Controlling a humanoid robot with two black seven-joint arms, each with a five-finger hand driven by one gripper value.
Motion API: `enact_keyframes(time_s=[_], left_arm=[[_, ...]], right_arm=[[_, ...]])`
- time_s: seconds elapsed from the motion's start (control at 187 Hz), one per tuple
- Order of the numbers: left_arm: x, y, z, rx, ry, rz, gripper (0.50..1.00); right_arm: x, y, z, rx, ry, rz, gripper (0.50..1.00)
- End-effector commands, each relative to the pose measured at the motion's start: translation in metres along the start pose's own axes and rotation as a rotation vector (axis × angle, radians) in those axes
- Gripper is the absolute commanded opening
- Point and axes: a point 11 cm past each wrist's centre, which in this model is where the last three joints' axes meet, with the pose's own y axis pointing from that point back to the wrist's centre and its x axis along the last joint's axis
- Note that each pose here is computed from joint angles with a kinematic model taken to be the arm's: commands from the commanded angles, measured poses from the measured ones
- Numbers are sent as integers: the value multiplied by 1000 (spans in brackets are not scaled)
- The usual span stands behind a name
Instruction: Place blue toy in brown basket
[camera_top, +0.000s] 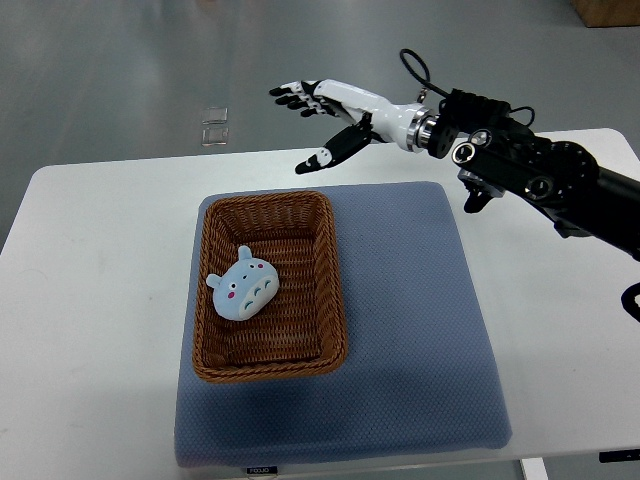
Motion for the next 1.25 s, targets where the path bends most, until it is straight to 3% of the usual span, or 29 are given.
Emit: enact_keyframes(time_s=[0.0,0.188,0.407,0.938,1.243], left_arm=[[0,0,0,1,0,0,1000],[0,0,0,1,-3,0,1000],[0,0,0,1,-3,0,1000],[1,0,0,1,-1,2,1000],[1,0,0,-1,-1,2,1000]], right_arm=[[22,22,26,-5,-170,151,895],[37,63,76,-3,-467,365,895],[29,88,107,20,-658,488,895],[-7,107,139,4,-834,536,901],[-6,111,143,0,-834,544,915]])
